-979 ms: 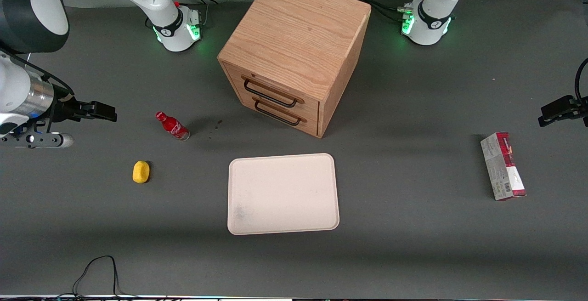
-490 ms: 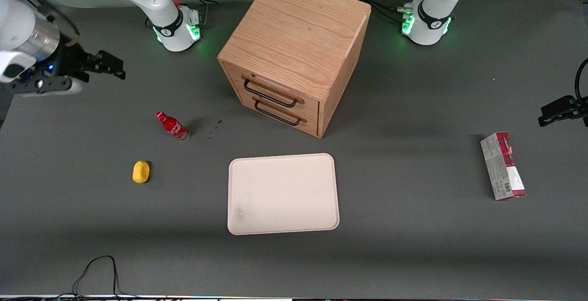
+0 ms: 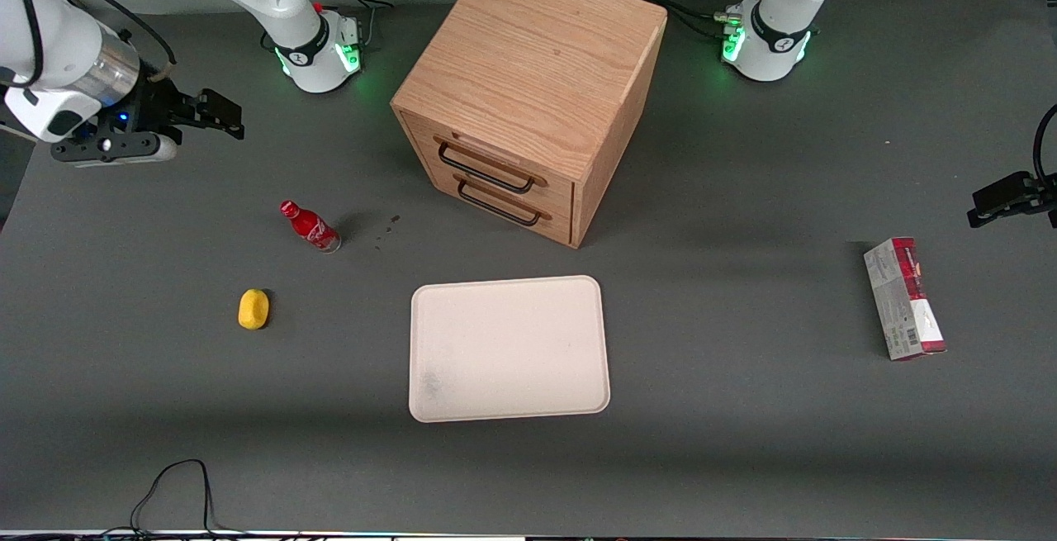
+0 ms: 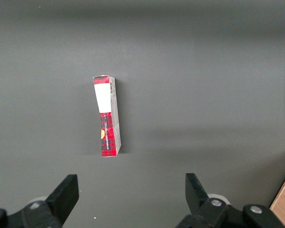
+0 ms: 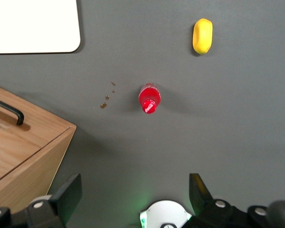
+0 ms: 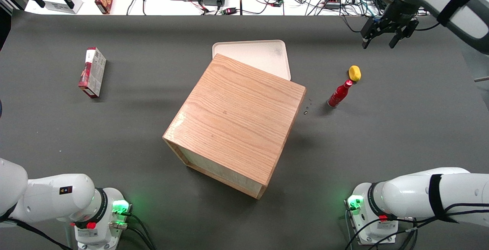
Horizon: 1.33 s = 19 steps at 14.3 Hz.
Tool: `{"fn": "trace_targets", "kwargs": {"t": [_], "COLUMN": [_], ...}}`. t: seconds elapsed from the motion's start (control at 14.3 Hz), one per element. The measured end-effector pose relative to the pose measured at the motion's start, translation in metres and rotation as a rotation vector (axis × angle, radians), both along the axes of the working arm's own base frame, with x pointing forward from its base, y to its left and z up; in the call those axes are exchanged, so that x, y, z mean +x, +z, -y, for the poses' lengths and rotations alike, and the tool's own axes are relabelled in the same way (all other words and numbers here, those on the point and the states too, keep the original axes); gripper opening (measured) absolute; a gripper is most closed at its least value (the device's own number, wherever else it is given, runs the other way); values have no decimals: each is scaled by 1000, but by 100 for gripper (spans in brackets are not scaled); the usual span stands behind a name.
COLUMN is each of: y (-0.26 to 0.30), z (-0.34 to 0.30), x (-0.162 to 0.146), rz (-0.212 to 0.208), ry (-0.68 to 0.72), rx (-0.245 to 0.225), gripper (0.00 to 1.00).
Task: Place coke bottle on tray
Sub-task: 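Move the open right gripper over the red Coca-Cola bottle and lower it, then close the right gripper around the bottle's body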
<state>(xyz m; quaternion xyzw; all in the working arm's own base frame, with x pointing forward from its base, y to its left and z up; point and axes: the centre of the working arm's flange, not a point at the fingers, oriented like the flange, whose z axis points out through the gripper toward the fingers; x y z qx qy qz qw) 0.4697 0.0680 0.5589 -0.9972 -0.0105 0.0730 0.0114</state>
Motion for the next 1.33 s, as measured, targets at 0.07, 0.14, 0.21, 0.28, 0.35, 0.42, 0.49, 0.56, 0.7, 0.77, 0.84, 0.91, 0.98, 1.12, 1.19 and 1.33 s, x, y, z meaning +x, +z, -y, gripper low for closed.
{"fn": "trace_targets", "kwargs": {"t": [0.07, 0.14, 0.21, 0.28, 0.35, 0.42, 0.49, 0.56, 0.7, 0.77, 0.84, 0.91, 0.98, 1.12, 1.19, 1.33], "y": [-11, -24, -38, -51, -66, -82, -97, -112, -137, -148, -159, -169, -179, -199, -207, -219], "z": [0, 0, 1, 1, 2, 2, 3, 3, 4, 3, 3, 3, 3, 3, 3, 4], "x": [0, -2, -4, -5, -7, -8, -10, -12, -11, -9, -6, -3, 0, 2, 0, -6], "rz": [13, 28, 40, 51, 62, 72, 83, 91, 98, 96, 93, 85, 79, 81, 81, 77], "ry": [-2, -3, -5, -7, -9, -11, -13, -15, -18, -19, -20, -20, -20, -21, -21, -19], "rx": [2, 4, 5, 6, 7, 8, 9, 10, 9, 7, 6, 3, 1, -1, -1, -3], "gripper": [100, 100, 100, 100, 100, 100, 100, 100, 100, 100, 100, 100, 100, 100, 100, 100]}}
